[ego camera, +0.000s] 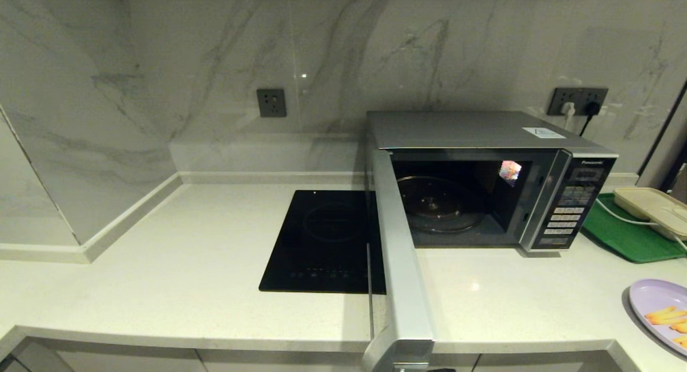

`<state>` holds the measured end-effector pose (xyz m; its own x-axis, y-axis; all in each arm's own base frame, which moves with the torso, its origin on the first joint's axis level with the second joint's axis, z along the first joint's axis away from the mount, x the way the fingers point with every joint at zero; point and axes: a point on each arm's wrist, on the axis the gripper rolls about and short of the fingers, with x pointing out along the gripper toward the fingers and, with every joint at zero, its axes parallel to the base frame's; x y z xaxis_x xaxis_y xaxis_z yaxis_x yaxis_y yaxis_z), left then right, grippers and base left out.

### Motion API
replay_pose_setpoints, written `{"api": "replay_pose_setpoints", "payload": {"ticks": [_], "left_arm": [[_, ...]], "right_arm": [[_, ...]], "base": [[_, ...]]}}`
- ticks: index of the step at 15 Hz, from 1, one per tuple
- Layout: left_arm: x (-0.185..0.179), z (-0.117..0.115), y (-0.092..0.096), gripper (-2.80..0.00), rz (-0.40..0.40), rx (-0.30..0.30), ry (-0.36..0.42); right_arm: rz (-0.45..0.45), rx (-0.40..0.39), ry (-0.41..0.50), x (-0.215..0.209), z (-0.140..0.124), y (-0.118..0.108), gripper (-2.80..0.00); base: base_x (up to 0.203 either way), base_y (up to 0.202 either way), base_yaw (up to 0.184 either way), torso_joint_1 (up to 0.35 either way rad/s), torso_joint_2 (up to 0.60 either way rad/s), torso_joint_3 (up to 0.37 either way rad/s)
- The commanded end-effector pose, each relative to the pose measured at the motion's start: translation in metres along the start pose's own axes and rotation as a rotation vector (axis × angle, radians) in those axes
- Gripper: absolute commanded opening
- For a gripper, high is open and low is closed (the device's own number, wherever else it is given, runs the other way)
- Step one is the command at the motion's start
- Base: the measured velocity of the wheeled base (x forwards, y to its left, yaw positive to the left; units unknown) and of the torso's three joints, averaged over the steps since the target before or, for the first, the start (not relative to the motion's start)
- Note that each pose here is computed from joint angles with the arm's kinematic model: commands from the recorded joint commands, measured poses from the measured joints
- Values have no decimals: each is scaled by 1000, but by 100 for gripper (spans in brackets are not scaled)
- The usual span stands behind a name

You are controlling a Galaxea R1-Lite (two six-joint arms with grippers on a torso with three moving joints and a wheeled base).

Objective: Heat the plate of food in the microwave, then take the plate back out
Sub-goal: Open the microwave oven

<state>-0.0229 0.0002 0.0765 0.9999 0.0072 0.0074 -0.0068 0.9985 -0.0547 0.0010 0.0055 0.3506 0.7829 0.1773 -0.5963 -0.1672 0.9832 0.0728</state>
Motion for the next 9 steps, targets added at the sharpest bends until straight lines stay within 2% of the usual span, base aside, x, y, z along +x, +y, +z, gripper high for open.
{"api": "replay_pose_setpoints", "payload": {"ticks": [1, 3, 5, 6, 8, 9], "left_arm": [[0, 0, 0, -280, 0, 0, 0], [0, 0, 0, -280, 0, 1, 0], [0, 0, 0, -280, 0, -1, 0], [0, 0, 0, -280, 0, 1, 0], [0, 0, 0, -280, 0, -1, 0], [0, 0, 0, -280, 0, -1, 0]], "right_arm": [[-33, 14, 8, -3, -6, 1, -280], [-27, 20, 52, 8, -4, -2, -280], [-59, 49, 99, 41, 17, -14, -280], [-108, 88, 97, 62, 32, -22, -280], [-186, 218, 42, 114, 62, -39, -280], [-157, 258, 49, 132, 67, -41, -280]], "base": [[0, 0, 0, 0, 0, 0], [0, 0, 0, 0, 0, 0], [0, 0, 0, 0, 0, 0], [0, 0, 0, 0, 0, 0], [0, 0, 0, 0, 0, 0], [0, 0, 0, 0, 0, 0]]}}
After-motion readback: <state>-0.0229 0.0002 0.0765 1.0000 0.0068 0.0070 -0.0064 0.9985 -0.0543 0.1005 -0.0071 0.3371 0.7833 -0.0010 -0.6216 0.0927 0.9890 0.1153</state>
